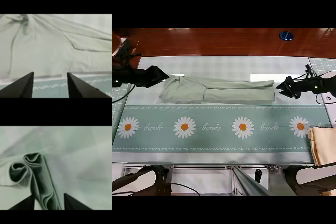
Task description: Fold the shirts.
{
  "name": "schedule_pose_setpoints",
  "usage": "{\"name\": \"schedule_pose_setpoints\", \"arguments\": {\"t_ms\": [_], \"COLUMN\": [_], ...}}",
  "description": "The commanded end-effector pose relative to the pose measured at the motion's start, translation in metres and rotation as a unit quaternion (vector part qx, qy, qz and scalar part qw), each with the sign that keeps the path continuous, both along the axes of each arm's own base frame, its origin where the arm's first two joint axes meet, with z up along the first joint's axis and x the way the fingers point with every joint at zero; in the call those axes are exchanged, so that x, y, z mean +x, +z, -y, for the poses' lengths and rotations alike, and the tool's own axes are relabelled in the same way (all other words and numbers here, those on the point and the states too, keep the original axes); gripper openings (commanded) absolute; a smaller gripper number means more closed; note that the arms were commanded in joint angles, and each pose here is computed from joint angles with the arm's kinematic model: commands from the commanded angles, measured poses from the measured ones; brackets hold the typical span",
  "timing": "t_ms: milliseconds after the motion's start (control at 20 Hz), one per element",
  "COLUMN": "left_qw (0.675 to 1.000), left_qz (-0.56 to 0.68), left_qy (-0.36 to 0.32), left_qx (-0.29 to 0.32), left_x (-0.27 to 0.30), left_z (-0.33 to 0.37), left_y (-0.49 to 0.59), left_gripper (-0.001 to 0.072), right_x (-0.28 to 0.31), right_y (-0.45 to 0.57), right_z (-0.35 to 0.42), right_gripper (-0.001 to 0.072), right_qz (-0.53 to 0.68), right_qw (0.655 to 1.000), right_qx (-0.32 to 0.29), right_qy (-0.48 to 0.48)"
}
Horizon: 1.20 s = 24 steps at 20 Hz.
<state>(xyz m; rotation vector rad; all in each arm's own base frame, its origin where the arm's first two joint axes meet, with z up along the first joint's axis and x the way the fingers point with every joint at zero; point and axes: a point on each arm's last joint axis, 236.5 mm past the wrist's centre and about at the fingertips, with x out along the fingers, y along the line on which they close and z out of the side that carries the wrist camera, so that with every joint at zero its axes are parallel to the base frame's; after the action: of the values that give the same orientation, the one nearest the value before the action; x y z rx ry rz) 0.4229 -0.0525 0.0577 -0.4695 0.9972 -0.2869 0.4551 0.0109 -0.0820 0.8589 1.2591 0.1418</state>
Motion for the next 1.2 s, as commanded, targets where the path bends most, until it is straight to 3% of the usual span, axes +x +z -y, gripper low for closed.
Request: {"name": "schedule_pose_setpoints", "arguments": {"t_ms": [0,250,300,400,550,650,700,900,1150], "left_qw": [0.999,0.998,0.998,0.997,0.997,0.997,0.997,0.992,0.98], "left_qz": [0.021,0.041,0.042,0.041,0.038,0.028,0.026,0.034,0.058], "left_qy": [-0.031,-0.047,-0.051,-0.058,-0.064,-0.073,-0.078,-0.12,-0.181], "left_qx": [0.001,0.002,0.002,0.002,0.001,-0.001,-0.001,-0.001,-0.058], "left_x": [-0.012,-0.007,-0.008,-0.01,-0.012,-0.017,-0.019,-0.028,-0.035], "left_z": [0.033,0.058,0.062,0.067,0.071,0.073,0.076,0.115,0.234], "left_y": [0.001,0.006,0.006,0.005,0.004,0.002,0.002,0.001,-0.001], "left_gripper": [0.0507,0.0507,0.0507,0.0506,0.0476,0.008,0.0016,0.0016,0.0016], "right_x": [0.004,-0.005,-0.006,-0.006,-0.013,-0.028,-0.041,-0.113,-0.195], "right_y": [-0.015,-0.027,-0.025,-0.014,0.022,0.049,0.061,0.116,0.189], "right_z": [-0.024,-0.062,-0.069,-0.081,-0.08,-0.065,-0.056,-0.045,-0.063], "right_gripper": [0.042,0.0411,0.0336,0.0033,0.0036,0.0036,0.0036,0.0036,0.0036], "right_qz": [-0.006,-0.028,-0.027,-0.017,0.005,0.02,0.025,0.066,0.138], "right_qw": [1.0,0.998,0.998,0.996,0.992,0.99,0.989,0.982,0.977], "right_qx": [0.013,0.025,0.026,0.032,0.026,-0.018,-0.041,-0.096,-0.113], "right_qy": [0.006,0.043,0.055,0.087,0.12,0.136,0.139,0.148,0.115]}}
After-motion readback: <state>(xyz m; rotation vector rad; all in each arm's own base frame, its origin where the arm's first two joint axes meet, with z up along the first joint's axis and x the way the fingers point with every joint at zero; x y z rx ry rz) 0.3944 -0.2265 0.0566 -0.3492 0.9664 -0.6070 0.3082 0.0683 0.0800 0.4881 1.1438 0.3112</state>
